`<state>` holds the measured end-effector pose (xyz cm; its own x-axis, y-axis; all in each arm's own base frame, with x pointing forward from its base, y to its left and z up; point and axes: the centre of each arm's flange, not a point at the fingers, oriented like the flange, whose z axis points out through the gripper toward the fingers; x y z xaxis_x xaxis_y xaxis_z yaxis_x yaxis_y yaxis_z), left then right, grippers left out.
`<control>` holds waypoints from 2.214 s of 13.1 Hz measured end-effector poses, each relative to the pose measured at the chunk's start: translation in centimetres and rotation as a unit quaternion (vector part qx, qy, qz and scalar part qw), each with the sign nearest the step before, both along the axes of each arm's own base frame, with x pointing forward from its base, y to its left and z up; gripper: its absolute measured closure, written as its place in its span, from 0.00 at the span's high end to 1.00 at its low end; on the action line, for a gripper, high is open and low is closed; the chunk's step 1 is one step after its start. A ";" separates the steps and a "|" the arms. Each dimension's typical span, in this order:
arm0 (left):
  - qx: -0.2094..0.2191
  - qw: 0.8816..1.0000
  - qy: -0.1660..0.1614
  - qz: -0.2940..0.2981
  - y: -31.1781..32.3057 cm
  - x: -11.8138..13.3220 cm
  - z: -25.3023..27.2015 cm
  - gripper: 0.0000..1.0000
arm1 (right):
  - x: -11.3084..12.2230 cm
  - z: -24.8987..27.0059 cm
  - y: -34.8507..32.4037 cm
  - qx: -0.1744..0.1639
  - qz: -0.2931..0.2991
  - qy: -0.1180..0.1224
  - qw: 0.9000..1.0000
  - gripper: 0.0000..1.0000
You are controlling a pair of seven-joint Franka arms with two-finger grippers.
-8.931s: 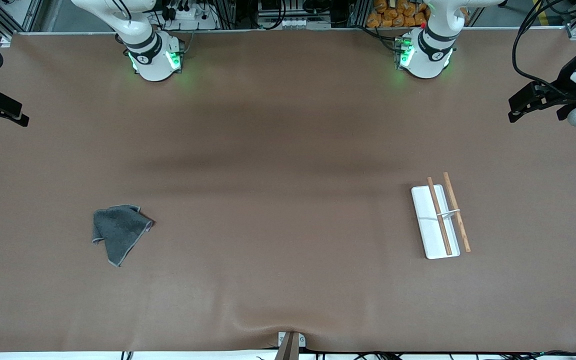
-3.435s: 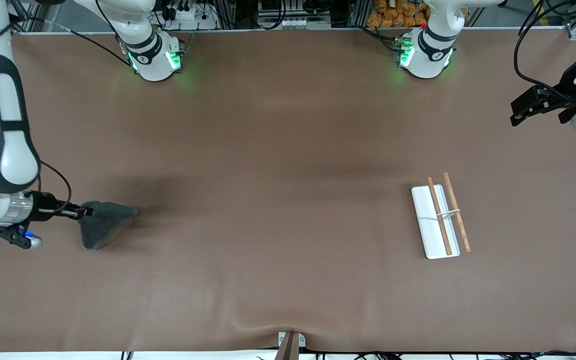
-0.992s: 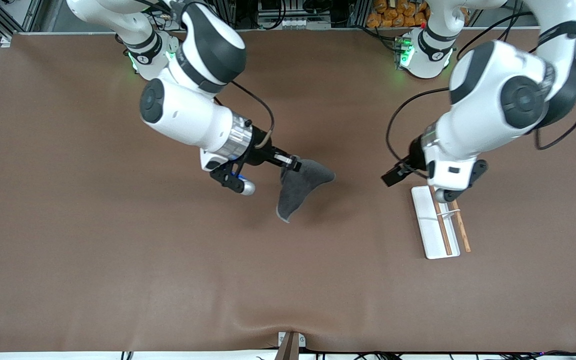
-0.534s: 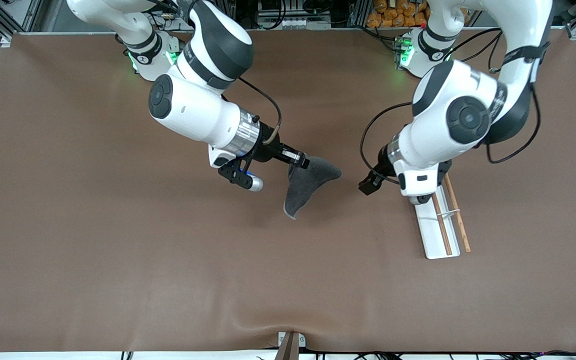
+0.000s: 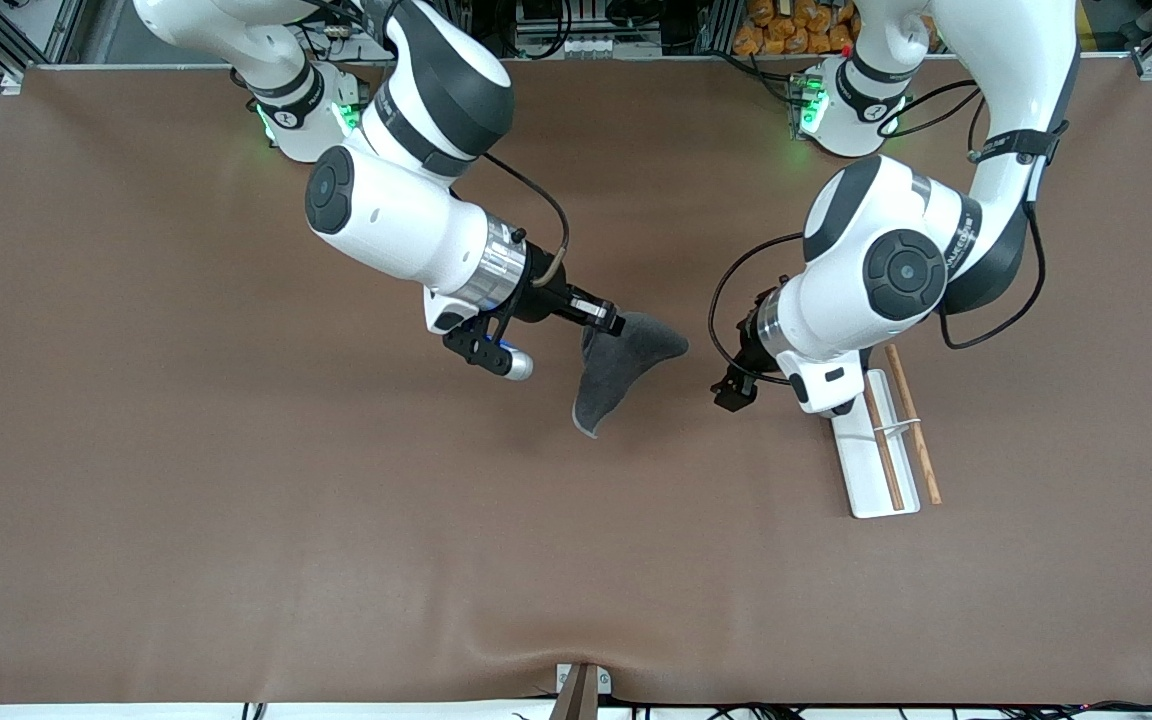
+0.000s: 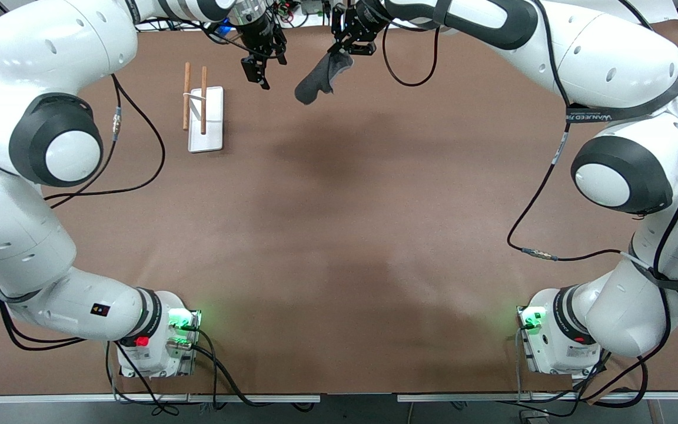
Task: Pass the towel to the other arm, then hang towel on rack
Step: 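Carry the towel inward while the left gripper reaches toward it, then close the left gripper on the towel beside the right gripper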
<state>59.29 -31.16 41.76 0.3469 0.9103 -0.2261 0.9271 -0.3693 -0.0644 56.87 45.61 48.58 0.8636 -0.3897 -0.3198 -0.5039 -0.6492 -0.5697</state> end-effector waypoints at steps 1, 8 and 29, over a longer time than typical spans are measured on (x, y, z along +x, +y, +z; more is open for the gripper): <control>0.004 1.000 0.006 0.019 -0.5 -0.3 -0.1 1.00 | 0.0 0.0 0.0 0.000 0.000 0.000 1.000 0.04; 0.025 0.993 0.053 0.104 -2.9 -2.3 -2.5 1.00 | 0.1 -0.2 0.0 0.000 -0.001 0.001 1.000 0.04; -0.030 0.985 0.088 0.148 -3.1 -1.5 -1.6 0.02 | 0.1 -0.4 0.0 -0.001 -0.002 0.001 1.000 0.04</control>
<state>57.79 -34.29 40.13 0.0184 0.9487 -0.3156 0.9711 -0.0920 -0.2201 57.01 45.64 48.20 0.8618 -0.3928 -0.3210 -0.5071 -0.6486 -0.5676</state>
